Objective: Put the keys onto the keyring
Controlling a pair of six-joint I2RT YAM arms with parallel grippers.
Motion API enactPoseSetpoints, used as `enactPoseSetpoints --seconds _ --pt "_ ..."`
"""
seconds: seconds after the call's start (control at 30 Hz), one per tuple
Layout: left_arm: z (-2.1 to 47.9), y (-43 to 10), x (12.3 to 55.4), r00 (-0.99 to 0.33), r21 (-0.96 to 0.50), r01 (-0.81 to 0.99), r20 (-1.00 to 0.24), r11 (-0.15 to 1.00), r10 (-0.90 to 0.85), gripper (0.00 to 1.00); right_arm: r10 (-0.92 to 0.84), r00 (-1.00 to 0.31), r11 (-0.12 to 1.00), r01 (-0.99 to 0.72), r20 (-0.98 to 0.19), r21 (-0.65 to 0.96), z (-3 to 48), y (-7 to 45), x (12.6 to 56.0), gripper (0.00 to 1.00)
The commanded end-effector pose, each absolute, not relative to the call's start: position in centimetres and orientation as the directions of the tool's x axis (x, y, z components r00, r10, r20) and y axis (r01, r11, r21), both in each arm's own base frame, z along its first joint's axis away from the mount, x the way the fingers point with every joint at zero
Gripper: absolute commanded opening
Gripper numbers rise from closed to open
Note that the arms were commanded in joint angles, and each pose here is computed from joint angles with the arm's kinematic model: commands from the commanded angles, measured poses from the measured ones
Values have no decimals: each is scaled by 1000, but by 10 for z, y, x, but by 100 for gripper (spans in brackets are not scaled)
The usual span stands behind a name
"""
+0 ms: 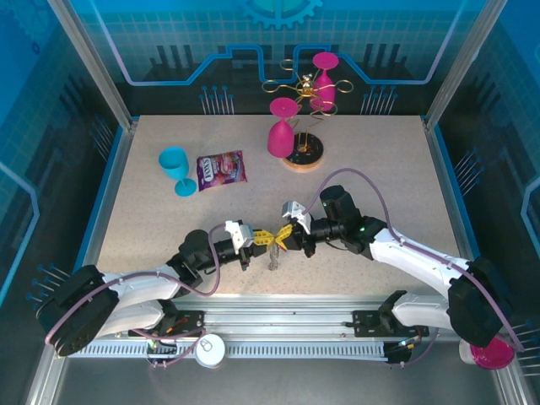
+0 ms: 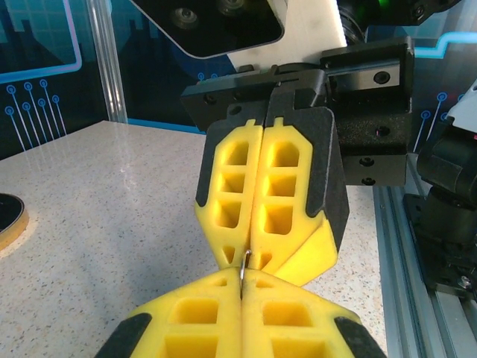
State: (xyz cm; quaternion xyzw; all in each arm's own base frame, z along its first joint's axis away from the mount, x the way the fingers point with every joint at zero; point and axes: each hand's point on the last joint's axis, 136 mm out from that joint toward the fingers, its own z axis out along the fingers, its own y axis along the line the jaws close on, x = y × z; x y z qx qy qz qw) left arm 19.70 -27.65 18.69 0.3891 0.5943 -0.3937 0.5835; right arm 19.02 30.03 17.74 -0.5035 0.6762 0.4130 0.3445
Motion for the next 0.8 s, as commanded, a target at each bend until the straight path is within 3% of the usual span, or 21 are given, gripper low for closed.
enactPoseSetpoints --seconds 0.0,0.17,0.4,0.77 --pt "193 -279 192 -1 -2 931 -1000 366 -4 0 -374 -168 114 -984 -912 135 200 306 190 0" --pt "187 -277 192 -19 14 928 -996 373 86 16 -470 -168 125 -984 -867 123 196 296 185 0" --pt "188 -276 193 -27 41 928 -984 369 177 18 -654 -132 129 -990 -745 63 184 292 183 0" --pt "185 -280 188 -32 46 946 -972 321 235 0 -804 9 6 -1000 -595 -23 175 298 173 0"
